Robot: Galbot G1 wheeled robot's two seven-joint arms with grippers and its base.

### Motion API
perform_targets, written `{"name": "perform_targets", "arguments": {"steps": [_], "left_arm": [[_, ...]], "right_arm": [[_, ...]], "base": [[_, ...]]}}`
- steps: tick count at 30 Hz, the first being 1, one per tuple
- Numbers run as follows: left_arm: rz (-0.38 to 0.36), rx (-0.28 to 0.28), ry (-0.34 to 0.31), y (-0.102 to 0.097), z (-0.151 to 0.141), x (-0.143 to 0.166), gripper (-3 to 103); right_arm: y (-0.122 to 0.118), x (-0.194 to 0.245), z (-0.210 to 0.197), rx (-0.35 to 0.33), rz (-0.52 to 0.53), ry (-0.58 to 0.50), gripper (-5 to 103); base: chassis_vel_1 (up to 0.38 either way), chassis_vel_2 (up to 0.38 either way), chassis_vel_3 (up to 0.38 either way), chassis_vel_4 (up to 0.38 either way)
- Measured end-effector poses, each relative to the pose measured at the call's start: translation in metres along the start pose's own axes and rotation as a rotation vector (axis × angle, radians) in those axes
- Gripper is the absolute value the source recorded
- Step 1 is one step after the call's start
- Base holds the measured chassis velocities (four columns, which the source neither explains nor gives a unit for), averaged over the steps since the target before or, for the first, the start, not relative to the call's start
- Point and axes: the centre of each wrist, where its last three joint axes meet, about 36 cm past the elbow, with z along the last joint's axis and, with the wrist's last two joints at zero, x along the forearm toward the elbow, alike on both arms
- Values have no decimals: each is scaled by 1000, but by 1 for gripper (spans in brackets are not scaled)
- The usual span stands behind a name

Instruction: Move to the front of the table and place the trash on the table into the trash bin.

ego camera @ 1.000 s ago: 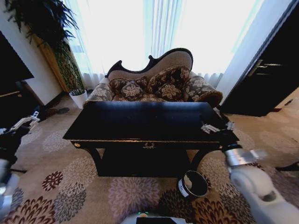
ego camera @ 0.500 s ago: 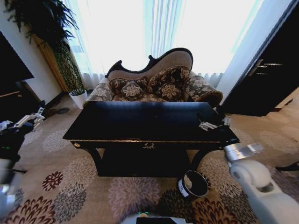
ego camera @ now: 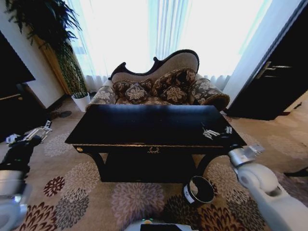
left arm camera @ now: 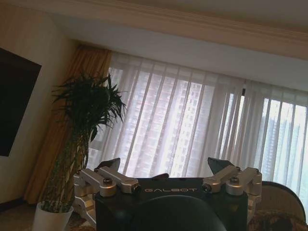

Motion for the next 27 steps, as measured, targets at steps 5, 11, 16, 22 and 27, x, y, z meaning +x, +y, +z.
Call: {"name": "perform_targets", "arguments": {"steps": [5,11,16,22,27], "left_arm": [[47,27,24,-4,10,-20,100],[50,45,60,4,19,-34,100],[63,60,58,6,17,-35,100],[81,76,62,2,21,-34,100],[108,75,57,-5,19,-33,100]], "right_arm": [[9,11,5,-5,21,-42,100],[16,33,7,-67,32,6,100],[19,45,2,-42,49,2,100],[22,56,3,-38,65,-13,100],[21,63,2,-47,70,-29,100]], "base": [[0,0,0,0],[0,0,0,0],[0,0,0,0],[0,0,0,0],[23,-21,-29,17]]}}
